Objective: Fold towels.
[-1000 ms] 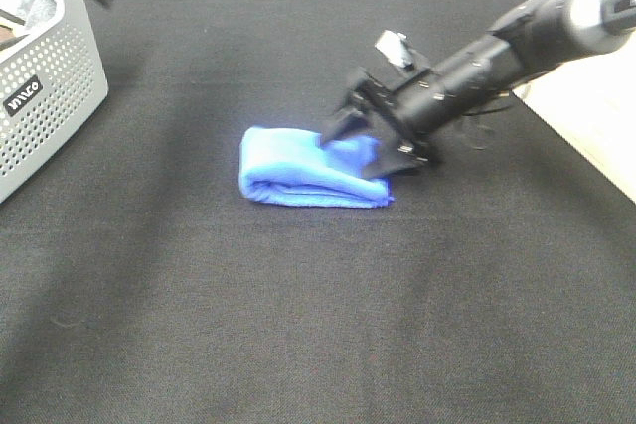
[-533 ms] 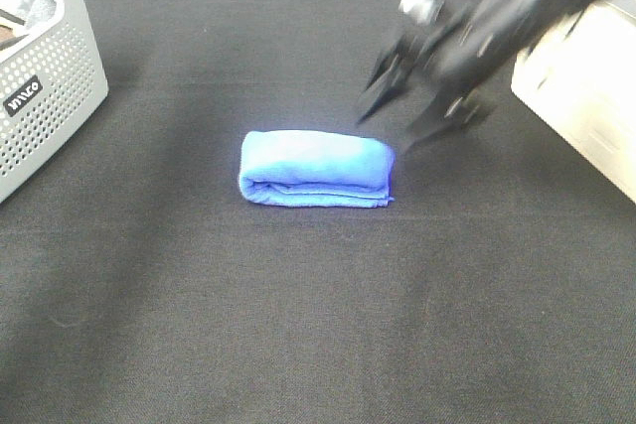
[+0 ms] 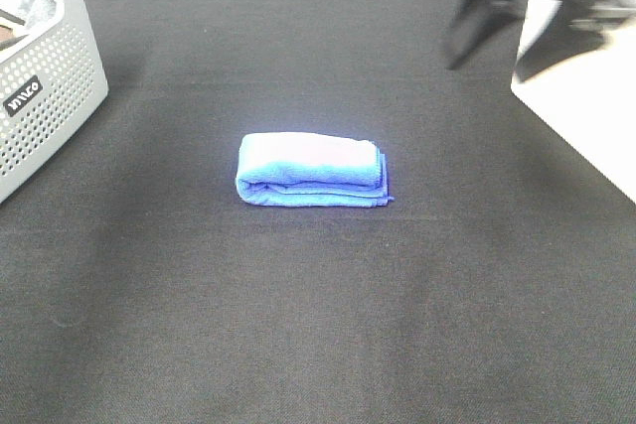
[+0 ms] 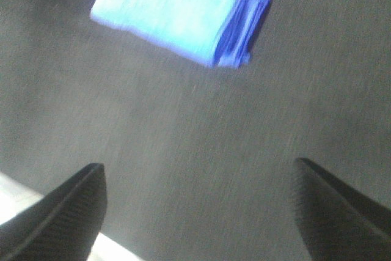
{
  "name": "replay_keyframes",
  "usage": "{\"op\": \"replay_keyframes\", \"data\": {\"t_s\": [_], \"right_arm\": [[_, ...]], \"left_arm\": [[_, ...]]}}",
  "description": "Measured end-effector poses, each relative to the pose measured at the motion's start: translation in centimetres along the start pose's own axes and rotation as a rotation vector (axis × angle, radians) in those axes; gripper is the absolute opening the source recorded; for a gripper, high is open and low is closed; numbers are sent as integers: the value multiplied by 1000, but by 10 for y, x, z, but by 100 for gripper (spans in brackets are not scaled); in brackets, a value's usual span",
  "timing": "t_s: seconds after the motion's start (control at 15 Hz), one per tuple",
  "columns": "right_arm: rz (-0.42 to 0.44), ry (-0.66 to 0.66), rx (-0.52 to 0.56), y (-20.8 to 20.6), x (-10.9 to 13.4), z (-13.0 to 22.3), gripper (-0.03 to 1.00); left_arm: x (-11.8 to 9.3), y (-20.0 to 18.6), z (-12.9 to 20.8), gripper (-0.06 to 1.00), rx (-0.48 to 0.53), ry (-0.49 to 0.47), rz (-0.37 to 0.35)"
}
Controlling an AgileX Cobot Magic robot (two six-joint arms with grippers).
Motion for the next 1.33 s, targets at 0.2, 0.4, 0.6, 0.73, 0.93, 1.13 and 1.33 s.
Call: {"op": "replay_keyframes", "data": {"t_s": [0.2,0.4,0.6,0.73,0.93,1.13,1.33], "right_arm": [[21,-30,-44,-33,17,49,77],[69,-82,-114,-61,30,112,77],[114,-130,-214,-71,35,182,77],[148,-165,-301,-72,35,212,77],[239,-176,-409,-74,28,250,77],[372,-179,-475,-76,15,273,77],[399,-184,-494,-72,10,281,77]], "left_arm": [[16,-44,74,73,-35,5,2],[32,-77,147,73,-132,8,23],[50,-100,224,73,-311,58,50],[58,-100,257,73,-389,102,55],[66,-81,285,73,-408,124,51],[69,-52,292,73,-333,143,34],[65,-45,287,73,-389,207,56]]}}
Point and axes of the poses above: a point on each arm's last joint axis where the gripper is mounted, y pointing out along that axis toward the gripper, x along the wrist's bending axis when the last joint is at zero, z = x × y, the point moved 2 cm from there along y, pointing out along that axis toward the gripper, and after that the axes turned 3 degrees about -y, right-handed, at the moved point
